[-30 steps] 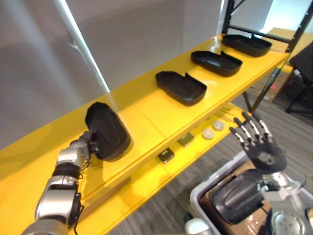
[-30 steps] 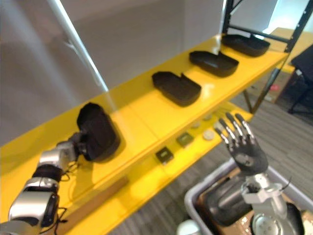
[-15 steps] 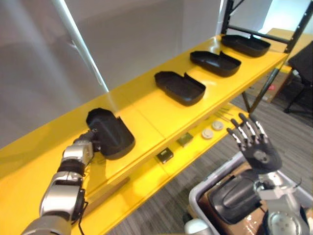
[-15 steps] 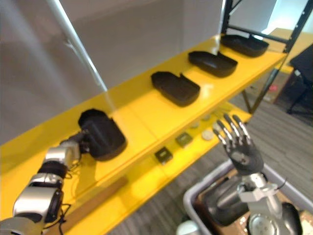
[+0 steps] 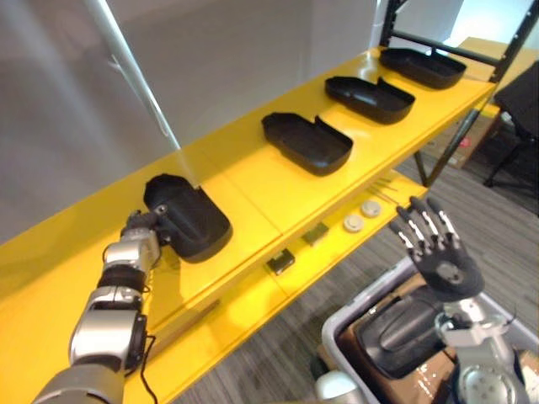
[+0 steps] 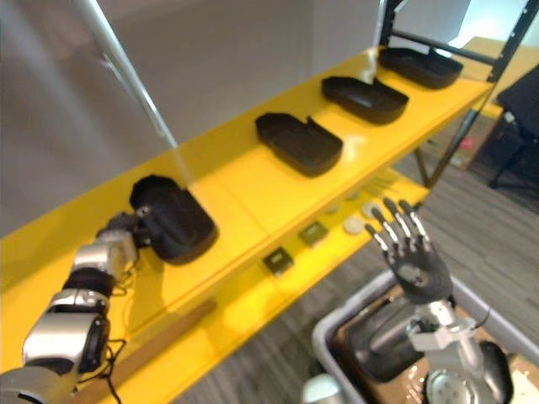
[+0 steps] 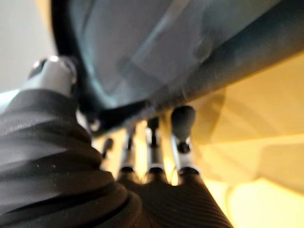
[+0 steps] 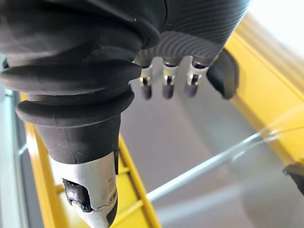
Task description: Walk over and take plastic housings, then place them on the shelf
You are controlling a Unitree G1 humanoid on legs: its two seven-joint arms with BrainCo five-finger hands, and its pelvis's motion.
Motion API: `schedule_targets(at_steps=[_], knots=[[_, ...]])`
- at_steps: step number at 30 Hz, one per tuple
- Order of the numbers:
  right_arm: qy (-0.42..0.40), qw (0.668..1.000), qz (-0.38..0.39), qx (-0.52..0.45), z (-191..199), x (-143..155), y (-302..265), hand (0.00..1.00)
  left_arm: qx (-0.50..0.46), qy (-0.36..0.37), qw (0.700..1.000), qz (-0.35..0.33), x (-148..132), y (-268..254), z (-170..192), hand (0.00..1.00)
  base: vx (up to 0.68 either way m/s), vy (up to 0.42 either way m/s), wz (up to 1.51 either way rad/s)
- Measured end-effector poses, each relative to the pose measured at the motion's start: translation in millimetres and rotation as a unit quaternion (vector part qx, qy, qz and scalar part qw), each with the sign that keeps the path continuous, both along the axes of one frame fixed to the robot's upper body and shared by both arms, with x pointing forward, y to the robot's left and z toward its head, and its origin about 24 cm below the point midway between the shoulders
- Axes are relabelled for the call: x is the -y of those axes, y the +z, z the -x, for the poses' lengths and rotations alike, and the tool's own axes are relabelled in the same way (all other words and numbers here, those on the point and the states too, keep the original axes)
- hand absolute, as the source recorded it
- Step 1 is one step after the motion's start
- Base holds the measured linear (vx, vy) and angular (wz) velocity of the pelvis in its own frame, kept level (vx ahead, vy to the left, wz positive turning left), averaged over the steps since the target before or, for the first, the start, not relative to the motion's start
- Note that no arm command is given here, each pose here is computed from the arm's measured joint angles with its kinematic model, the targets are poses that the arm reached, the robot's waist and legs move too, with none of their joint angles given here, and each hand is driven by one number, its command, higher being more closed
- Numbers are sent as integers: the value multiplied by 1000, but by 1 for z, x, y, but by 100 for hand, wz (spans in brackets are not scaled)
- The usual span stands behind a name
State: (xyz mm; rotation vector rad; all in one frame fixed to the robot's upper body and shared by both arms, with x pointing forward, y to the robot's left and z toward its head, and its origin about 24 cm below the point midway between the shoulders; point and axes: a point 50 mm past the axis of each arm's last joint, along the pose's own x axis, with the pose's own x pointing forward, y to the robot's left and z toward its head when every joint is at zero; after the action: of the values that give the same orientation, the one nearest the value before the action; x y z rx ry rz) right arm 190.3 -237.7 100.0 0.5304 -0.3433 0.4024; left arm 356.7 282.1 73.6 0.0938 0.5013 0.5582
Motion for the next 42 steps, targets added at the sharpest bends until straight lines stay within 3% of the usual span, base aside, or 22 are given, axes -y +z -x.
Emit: schedule_targets(at_steps=[10, 25, 28, 29, 33, 36, 42], knots=[[-2, 1000, -15, 23, -10, -12, -4, 0, 77, -43, 995, -57, -13, 51, -15, 0, -39, -34, 16], [-17, 997, -35, 62, -38, -30, 15, 0, 283, -117, 943, -128, 21, 118, -15, 0, -11, -24, 20], [-46, 997, -23, 54, -38, -29, 14, 0, 412, -94, 896, -136, 23, 158, 7, 0, -19, -3, 10], [-62, 996, -22, 53, -38, -29, 14, 0, 481, -70, 863, -137, 20, 175, 27, 0, -24, -6, 8], [-104, 994, -19, 42, -37, -23, 12, 0, 589, 3, 799, -118, 14, 177, 79, 0, -37, -21, 13], [-136, 990, -16, 28, -33, -19, 8, 0, 612, 62, 783, -95, 17, 148, 113, 0, -51, -18, 22], [-175, 984, -23, 6, -29, -22, -1, 0, 615, 116, 768, -137, 27, 117, 165, 0, -57, -16, 17]])
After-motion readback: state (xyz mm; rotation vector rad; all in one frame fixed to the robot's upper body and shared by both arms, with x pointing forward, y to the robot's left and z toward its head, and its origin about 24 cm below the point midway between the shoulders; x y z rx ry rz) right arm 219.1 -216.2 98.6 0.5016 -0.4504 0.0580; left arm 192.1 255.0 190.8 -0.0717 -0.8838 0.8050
